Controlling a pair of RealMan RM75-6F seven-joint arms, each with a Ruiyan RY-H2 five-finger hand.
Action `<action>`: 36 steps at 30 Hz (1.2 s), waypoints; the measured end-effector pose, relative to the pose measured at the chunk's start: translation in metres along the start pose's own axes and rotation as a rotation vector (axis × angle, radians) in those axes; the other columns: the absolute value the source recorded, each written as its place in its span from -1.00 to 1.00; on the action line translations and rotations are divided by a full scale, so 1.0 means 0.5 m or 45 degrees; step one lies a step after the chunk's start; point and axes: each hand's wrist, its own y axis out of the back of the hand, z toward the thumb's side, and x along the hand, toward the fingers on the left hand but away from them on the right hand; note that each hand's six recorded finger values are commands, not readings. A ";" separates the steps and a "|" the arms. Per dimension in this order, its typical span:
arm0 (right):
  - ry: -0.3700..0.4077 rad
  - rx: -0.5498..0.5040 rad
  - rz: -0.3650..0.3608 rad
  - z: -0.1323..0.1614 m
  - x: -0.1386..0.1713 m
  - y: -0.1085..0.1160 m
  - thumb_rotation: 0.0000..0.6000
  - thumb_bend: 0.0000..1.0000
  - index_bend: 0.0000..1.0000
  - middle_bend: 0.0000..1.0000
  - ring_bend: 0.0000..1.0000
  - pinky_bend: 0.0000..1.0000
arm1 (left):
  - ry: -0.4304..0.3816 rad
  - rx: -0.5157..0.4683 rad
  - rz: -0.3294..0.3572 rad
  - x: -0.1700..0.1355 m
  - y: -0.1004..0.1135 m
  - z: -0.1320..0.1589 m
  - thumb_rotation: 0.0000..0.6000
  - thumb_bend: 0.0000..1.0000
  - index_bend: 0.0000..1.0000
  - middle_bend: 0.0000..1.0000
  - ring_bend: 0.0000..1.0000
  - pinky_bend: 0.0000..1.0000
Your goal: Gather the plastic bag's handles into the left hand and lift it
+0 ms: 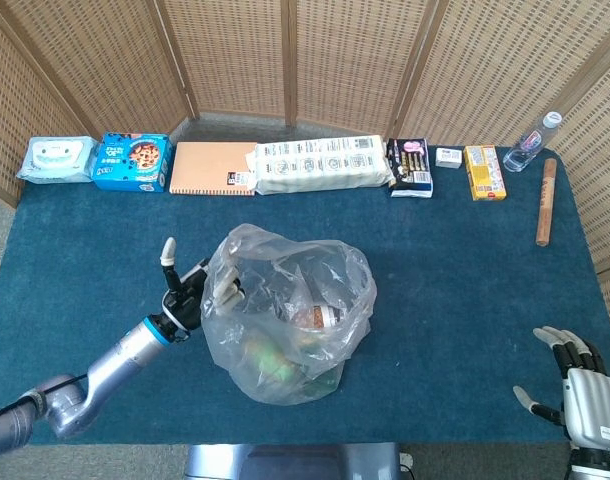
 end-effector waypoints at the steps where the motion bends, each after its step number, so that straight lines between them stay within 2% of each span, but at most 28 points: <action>1: -0.002 0.000 -0.001 -0.001 0.000 0.000 1.00 -0.65 -0.60 -0.57 -0.67 -0.78 | 0.050 0.019 -0.001 -0.006 0.008 -0.010 -1.00 -0.83 -0.04 0.44 0.53 0.39; 4: -0.004 0.002 -0.004 -0.002 0.000 0.002 1.00 -0.65 -0.60 -0.57 -0.67 -0.78 | 0.102 0.075 0.011 -0.009 0.020 -0.017 -1.00 -0.82 -0.04 0.35 0.35 0.16; 6: -0.004 0.003 -0.006 -0.003 0.000 0.003 1.00 -0.65 -0.60 -0.57 -0.67 -0.78 | 0.112 0.125 0.024 -0.008 0.025 -0.016 -1.00 -0.82 -0.07 0.21 0.22 0.04; 13: 0.000 -0.001 -0.003 -0.001 -0.001 0.002 1.00 -0.65 -0.60 -0.57 -0.67 -0.78 | 0.143 0.338 0.085 -0.004 0.040 -0.015 -1.00 -0.82 -0.30 -0.15 -0.11 -0.17; 21: 0.004 -0.002 -0.009 0.000 -0.002 0.003 1.00 -0.65 -0.60 -0.57 -0.67 -0.78 | 0.175 0.453 0.119 -0.004 0.041 -0.019 -1.00 -0.82 -0.65 -0.49 -0.50 -0.43; 30: 0.005 -0.006 -0.016 -0.003 -0.001 0.005 1.00 -0.65 -0.60 -0.57 -0.67 -0.78 | 0.201 0.483 0.124 0.010 0.027 -0.029 -1.00 -0.82 -0.93 -0.68 -0.77 -0.62; 36: 0.007 -0.013 -0.019 -0.003 -0.004 0.002 1.00 -0.66 -0.60 -0.57 -0.67 -0.78 | 0.191 0.530 0.132 0.006 0.022 -0.025 -1.00 -0.82 -0.95 -0.70 -0.78 -0.63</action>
